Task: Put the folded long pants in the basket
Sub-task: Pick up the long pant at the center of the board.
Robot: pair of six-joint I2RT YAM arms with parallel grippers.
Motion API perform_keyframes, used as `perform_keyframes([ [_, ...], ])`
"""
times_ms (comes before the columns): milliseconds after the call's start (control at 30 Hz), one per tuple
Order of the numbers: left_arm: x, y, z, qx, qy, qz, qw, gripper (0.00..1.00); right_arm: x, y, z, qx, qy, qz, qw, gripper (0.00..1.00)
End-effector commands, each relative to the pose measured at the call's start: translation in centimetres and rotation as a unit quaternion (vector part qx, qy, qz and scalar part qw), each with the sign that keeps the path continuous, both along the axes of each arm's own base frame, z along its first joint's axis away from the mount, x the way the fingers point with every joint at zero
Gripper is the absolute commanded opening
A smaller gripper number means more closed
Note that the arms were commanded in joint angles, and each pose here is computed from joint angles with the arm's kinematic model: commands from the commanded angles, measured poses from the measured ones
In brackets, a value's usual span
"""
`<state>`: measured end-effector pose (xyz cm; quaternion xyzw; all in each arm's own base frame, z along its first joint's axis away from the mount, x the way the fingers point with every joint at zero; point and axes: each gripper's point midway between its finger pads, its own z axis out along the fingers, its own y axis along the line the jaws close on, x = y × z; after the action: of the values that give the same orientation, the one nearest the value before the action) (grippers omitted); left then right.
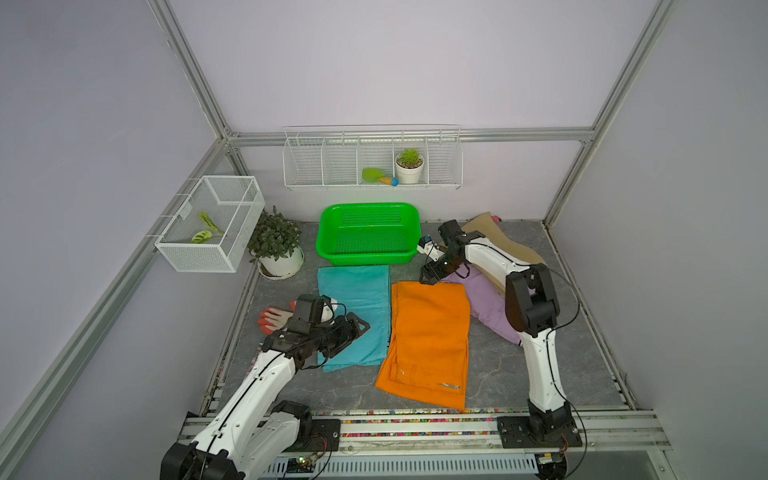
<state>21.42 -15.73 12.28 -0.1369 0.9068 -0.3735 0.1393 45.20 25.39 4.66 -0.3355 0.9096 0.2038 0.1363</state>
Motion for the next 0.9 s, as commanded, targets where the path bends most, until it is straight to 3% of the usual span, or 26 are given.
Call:
perform_keyframes([
  [0,-0.6,-0.1,-0.2,-0.003,0.006,-0.007,1.0,0.84,-1.8,0.5,-1.4,0.007,0.056,0.018,0.998,0.78],
  [167,-0.7,-0.1,-0.2,-0.004,0.004,-0.007,1.0,0.84,-2.8,0.6,-1.8,0.012,0.082,0.022,0.996,0.71],
  [333,-0.7,-0.1,-0.1,-0.006,0.005,-0.006,1.0,0.84,-3.9,0.2,-1.8,0.004,0.1,0.027,0.995,0.55],
  [633,-0.8,-0.3,-0.2,-0.013,0.008,-0.006,1.0,0.84,-3.3,0.9,3.9,0.055,0.038,0.018,0.998,0.01],
  [867,-1.0,-0.4,-0.3,-0.017,0.009,-0.008,1.0,0.84,-1.0,-0.6,8.7,0.123,-0.034,-0.036,0.991,0.0],
])
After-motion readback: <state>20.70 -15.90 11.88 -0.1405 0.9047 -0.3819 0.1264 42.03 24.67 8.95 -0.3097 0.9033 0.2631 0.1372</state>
